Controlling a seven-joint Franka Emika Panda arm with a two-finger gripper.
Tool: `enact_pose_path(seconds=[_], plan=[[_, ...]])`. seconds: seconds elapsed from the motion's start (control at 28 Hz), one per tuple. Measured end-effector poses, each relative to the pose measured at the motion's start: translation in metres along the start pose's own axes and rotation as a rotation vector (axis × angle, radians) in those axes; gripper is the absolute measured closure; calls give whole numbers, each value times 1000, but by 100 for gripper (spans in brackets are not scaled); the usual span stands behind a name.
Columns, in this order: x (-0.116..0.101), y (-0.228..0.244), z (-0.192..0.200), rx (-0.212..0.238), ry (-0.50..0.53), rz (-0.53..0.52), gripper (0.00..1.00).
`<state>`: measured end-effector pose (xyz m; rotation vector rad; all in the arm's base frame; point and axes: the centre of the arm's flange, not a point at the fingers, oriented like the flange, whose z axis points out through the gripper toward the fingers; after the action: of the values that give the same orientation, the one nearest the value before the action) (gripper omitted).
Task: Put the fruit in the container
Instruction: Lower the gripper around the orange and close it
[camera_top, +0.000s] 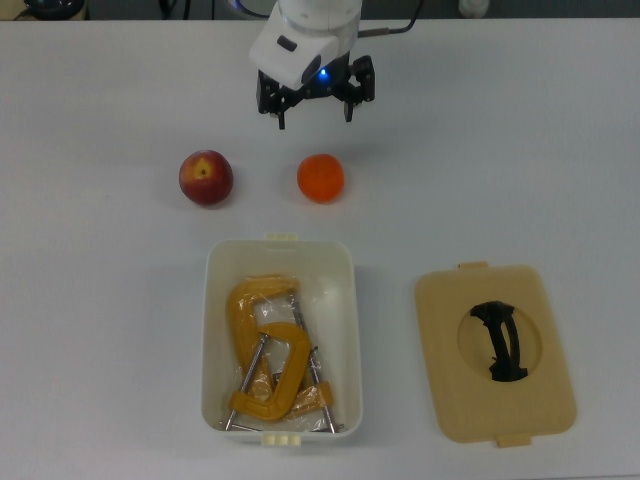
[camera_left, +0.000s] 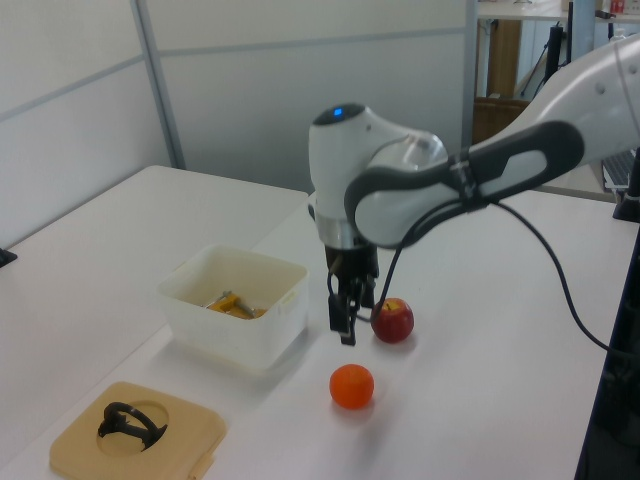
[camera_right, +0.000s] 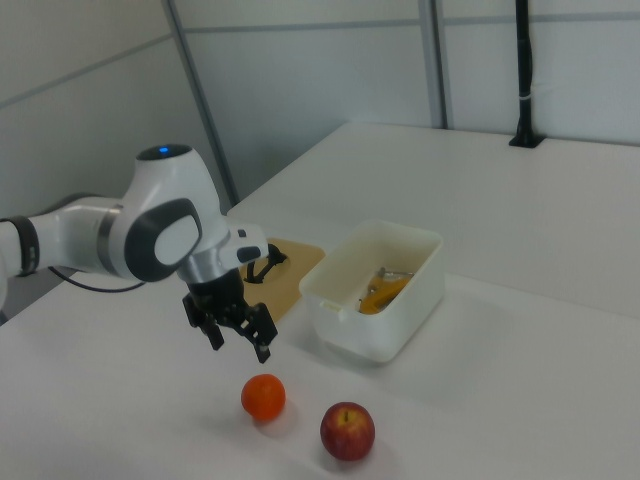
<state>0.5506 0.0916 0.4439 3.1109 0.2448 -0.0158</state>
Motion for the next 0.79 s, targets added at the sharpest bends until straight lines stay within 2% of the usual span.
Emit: enact_pose_path(seconds=[0.5, 0.79], plan=[[20, -13, 96, -27, -31, -70, 0], [20, -18, 120, -32, -59, -89, 0]])
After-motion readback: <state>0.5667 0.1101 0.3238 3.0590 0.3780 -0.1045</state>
